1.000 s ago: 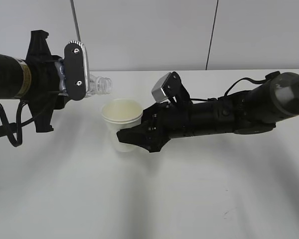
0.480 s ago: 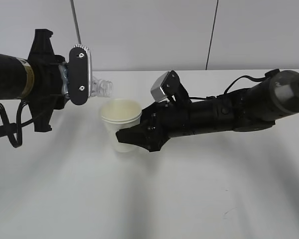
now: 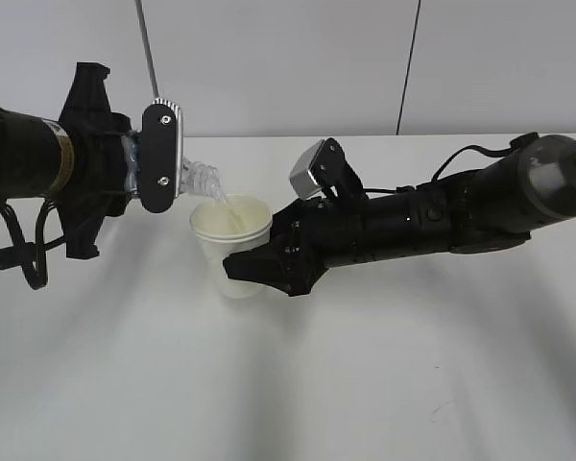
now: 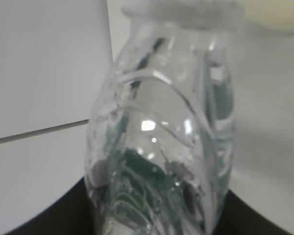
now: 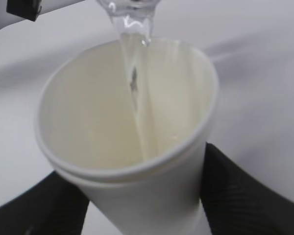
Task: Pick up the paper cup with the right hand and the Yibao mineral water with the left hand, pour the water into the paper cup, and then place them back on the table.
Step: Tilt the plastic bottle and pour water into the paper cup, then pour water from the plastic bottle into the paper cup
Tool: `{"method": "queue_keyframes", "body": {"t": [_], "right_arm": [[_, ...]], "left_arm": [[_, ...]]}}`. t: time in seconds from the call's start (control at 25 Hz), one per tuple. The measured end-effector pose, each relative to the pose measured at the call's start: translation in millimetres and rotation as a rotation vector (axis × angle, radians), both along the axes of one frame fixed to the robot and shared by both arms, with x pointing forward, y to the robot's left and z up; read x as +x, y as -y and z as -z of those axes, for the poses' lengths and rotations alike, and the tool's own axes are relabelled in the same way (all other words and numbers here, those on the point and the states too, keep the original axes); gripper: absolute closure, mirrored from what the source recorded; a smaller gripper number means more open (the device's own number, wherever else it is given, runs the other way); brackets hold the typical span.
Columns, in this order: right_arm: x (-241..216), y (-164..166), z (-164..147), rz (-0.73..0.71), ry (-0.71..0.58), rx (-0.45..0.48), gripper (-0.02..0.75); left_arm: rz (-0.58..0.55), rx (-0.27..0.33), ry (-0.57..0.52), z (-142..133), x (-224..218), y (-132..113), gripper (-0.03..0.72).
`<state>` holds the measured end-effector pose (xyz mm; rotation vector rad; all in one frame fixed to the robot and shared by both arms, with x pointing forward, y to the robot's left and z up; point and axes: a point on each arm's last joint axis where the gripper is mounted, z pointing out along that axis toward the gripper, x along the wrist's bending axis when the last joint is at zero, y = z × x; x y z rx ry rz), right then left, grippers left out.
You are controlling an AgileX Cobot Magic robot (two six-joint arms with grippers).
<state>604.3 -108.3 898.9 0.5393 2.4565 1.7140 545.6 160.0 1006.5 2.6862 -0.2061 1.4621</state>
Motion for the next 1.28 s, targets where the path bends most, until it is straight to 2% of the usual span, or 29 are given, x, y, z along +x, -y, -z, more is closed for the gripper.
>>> {"method": "queue_keyframes", "body": {"t": [0.2,1.28], "right_arm": [[0.0,0.0,0.0,0.001,-0.002,0.001,0.230],[-0.1,0.0,0.1,0.000,-0.003,0.000,0.230]], "left_arm": [[0.006,0.019,0.011,-0.6,0.4,-0.4,0.365],[0.021,0.038,0.022,-1.5,0.9,-0.1,0.365]]}}
